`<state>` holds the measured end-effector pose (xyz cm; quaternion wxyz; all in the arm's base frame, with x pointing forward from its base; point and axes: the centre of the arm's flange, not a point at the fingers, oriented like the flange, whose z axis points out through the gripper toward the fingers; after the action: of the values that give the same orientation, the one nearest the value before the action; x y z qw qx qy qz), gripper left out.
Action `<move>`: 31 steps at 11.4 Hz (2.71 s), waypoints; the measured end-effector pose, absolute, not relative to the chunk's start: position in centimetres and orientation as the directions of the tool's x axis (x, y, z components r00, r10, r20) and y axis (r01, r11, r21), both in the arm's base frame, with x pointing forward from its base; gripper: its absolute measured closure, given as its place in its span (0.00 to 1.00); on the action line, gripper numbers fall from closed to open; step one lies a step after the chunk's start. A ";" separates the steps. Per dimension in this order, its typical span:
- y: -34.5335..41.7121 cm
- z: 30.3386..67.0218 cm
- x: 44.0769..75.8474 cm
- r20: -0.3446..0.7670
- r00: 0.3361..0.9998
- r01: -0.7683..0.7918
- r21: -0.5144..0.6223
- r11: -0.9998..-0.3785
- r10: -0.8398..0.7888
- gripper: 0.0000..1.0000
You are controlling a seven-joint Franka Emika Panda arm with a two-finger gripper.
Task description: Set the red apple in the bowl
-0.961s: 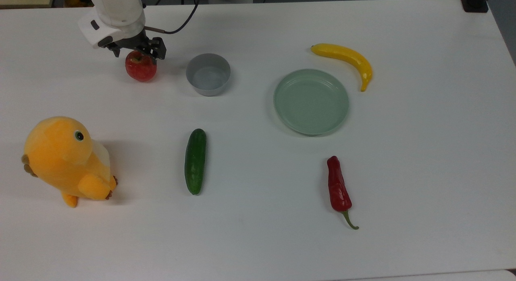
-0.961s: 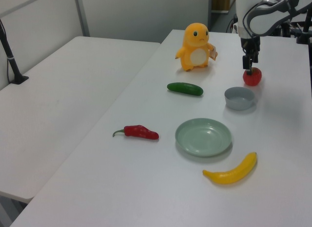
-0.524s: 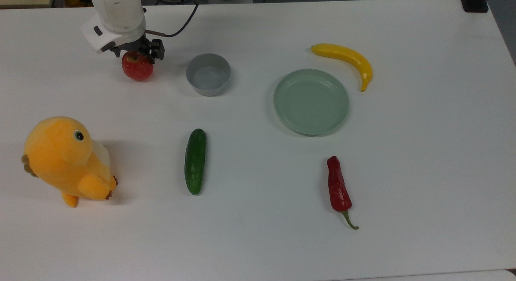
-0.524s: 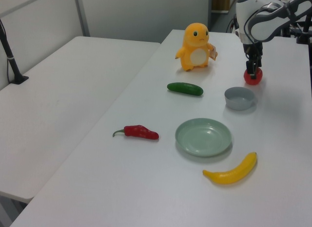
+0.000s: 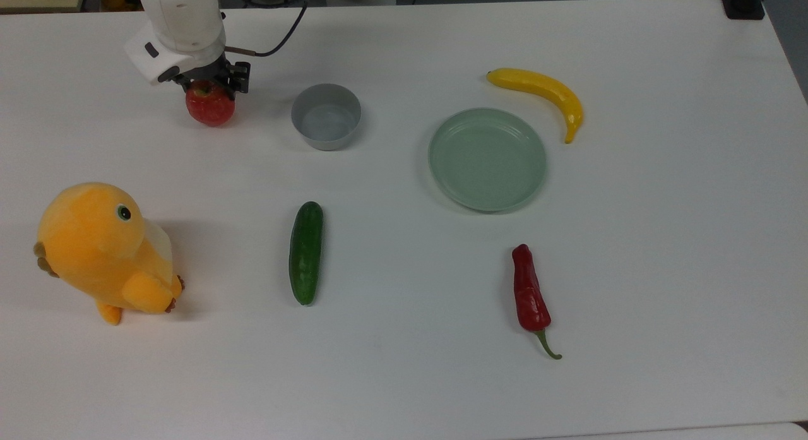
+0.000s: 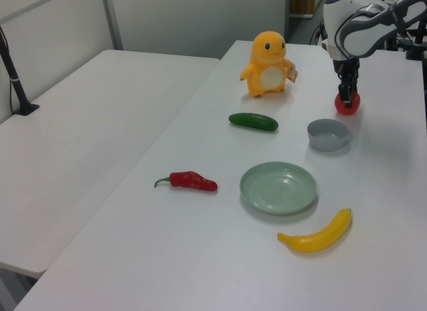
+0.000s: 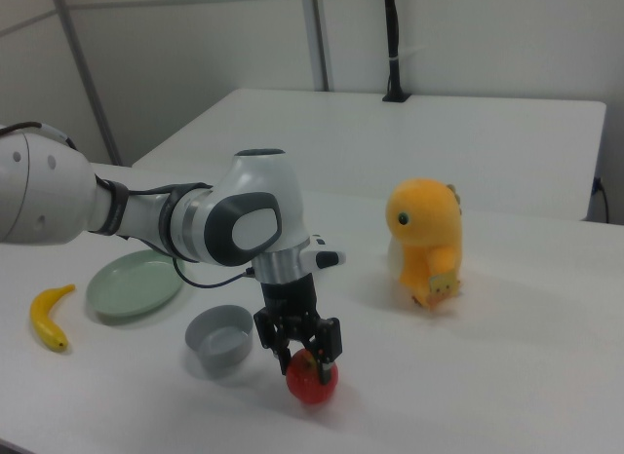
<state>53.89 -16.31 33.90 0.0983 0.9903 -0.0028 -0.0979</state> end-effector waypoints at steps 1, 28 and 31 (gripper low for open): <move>-16.3 33.9 53.9 -0.193 0.981 0.014 0.195 -0.981 -0.025 0.27; 1.5 39.1 55.6 -0.194 0.952 0.262 0.115 -0.958 0.237 0.00; 1.3 41.9 56.9 -0.134 0.963 0.250 0.128 -0.960 0.233 0.00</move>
<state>56.88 1.29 41.90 0.0721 0.9881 0.1222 -0.0588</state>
